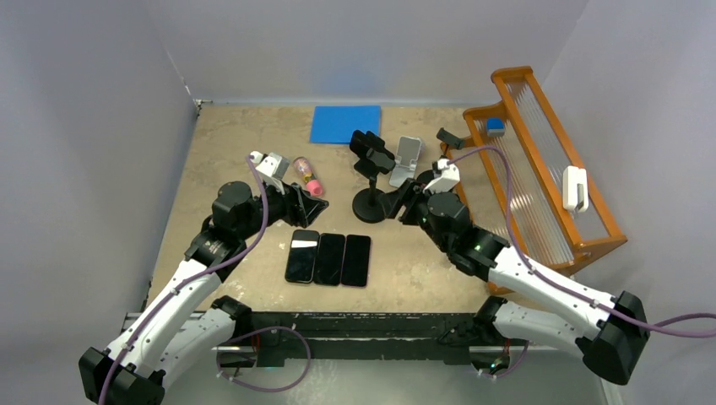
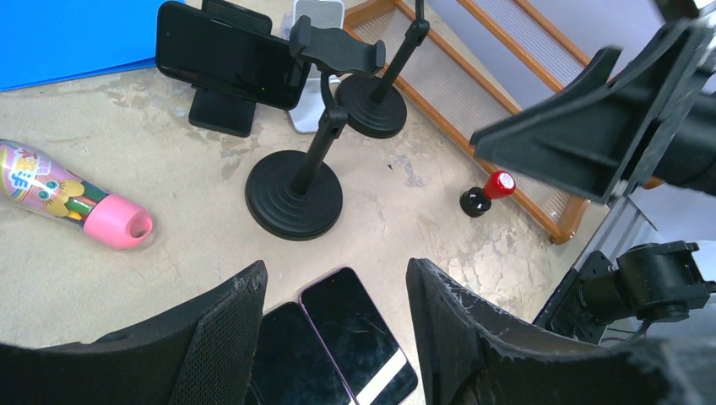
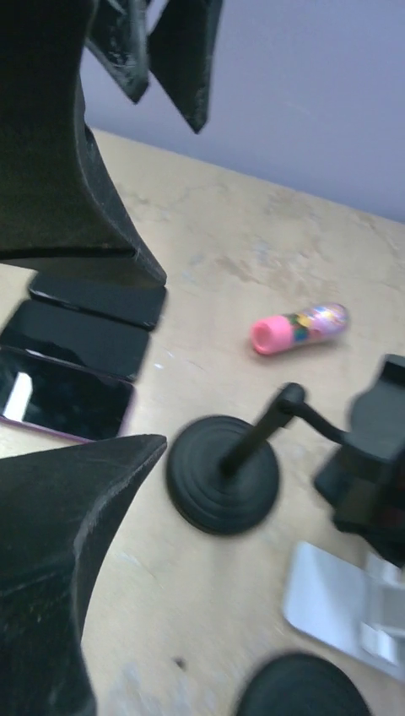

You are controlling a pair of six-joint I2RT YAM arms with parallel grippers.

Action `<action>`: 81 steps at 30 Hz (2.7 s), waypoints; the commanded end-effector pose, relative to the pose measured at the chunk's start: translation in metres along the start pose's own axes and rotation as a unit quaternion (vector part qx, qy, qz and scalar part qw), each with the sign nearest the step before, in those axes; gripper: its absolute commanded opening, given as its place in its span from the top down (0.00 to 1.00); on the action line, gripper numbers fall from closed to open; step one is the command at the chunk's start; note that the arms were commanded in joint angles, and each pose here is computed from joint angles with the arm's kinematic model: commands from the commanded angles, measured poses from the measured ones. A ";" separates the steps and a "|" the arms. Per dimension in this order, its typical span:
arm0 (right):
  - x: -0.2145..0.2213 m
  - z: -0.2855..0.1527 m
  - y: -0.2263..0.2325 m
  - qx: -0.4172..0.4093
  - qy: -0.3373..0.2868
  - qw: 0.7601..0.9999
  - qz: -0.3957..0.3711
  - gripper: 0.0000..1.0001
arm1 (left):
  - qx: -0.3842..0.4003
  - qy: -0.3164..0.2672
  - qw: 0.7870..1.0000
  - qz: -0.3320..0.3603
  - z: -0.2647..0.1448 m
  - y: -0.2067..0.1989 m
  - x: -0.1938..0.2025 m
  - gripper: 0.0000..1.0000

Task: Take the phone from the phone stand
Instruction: Place the phone at the center of the board, then pick up the phone stand at the center of the board.

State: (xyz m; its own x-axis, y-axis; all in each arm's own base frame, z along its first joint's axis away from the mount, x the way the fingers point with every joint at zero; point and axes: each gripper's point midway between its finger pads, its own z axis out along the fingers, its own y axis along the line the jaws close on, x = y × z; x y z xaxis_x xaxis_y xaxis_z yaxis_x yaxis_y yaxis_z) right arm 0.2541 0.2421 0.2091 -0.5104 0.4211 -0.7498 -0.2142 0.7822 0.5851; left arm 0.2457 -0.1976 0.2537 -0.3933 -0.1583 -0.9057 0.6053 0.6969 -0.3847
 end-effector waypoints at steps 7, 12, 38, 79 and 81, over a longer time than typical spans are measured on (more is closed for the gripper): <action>-0.051 0.032 -0.009 0.106 -0.090 0.988 -0.063 0.18 | 0.003 -0.024 1.000 0.002 -0.001 -0.005 -0.015 0.40; -0.040 0.058 0.001 0.095 -0.070 0.991 -0.069 0.18 | 0.003 -0.024 1.000 0.003 -0.001 -0.005 -0.015 0.41; -0.020 0.129 -0.013 0.167 -0.063 0.980 -0.092 0.36 | 0.006 -0.019 1.000 0.003 0.000 -0.008 -0.012 0.40; -0.059 0.099 -0.014 0.174 -0.092 0.971 -0.137 1.00 | 0.015 -0.019 1.000 0.003 -0.001 -0.012 -0.012 0.40; -0.064 0.089 -0.015 0.174 -0.094 0.970 -0.142 1.00 | 0.016 -0.019 1.000 0.003 0.000 -0.012 -0.012 0.40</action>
State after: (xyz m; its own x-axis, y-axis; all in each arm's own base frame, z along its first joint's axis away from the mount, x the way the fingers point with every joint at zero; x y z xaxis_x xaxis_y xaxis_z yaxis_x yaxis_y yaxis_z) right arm 0.3641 0.2590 0.1636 -0.4239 0.1425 -0.8944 -0.0257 0.9852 0.1692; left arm 0.2434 -0.2009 0.2528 -0.3956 -0.1524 -0.9057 0.6089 0.6948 -0.3828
